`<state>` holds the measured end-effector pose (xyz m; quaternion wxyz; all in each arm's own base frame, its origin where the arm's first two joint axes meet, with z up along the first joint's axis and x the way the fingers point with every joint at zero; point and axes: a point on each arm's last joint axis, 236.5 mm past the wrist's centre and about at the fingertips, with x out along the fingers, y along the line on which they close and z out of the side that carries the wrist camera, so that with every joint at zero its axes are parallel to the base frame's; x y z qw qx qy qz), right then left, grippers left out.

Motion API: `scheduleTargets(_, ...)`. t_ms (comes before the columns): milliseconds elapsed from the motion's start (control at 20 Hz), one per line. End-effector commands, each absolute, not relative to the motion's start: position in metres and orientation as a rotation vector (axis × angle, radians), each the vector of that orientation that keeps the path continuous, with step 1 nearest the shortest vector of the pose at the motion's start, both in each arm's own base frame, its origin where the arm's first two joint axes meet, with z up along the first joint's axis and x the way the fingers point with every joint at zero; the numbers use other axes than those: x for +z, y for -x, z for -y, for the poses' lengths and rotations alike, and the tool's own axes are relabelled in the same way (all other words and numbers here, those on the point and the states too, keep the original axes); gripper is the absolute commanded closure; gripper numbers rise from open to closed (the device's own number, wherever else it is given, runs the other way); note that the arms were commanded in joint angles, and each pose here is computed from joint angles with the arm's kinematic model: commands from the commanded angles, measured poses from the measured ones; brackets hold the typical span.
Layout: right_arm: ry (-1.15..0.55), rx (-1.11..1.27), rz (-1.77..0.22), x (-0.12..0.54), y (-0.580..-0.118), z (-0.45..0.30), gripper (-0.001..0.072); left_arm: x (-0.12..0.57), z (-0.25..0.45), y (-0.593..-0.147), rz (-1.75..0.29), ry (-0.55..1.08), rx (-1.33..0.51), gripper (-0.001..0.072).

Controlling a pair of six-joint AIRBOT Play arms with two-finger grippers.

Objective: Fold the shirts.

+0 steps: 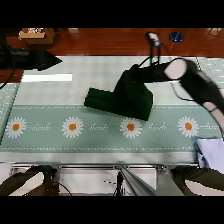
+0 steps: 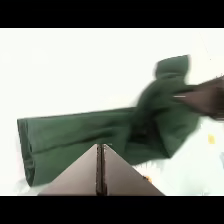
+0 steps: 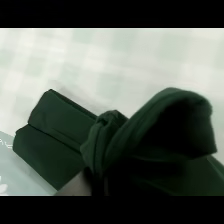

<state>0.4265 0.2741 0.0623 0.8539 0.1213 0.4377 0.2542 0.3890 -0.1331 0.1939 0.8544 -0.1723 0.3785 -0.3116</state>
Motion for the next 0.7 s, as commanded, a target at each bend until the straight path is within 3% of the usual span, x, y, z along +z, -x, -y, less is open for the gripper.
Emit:
scheduleTargets(0, -0.306, 0.555, -0.876, 0.023, -0.432, -0.34, 0.0683, 0.202, 0.127, -0.368, -0.816, 0.339, -0.666, 0.069)
scheduleTargets(350, -0.42, 0.592, -0.837, 0.005, -0.42, -0.4, 0.068, 0.176, 0.129, -0.359, -0.887, 0.363, -0.673, 0.069)
scheduleTargets(400, -0.423, 0.592, -0.837, 0.005, -0.42, -0.401, 0.0594, 0.17, 0.129, -0.358, -0.903, 0.371, -0.672, 0.069)
scheduleTargets(450, -0.434, 0.592, -0.843, 0.006, -0.419, -0.401, 0.043, 0.162, 0.13, -0.355, -0.921, 0.38, -0.671, 0.069)
scheduleTargets(500, -0.452, 0.592, -0.852, 0.007, -0.417, -0.402, 0.0323, 0.154, 0.13, -0.353, -0.937, 0.381, -0.673, 0.069)
scheduleTargets(650, -0.389, 0.633, -0.858, 0.021, -0.408, -0.398, 0.031, 0.135, 0.129, -0.35, -0.974, 0.407, -0.659, 0.069)
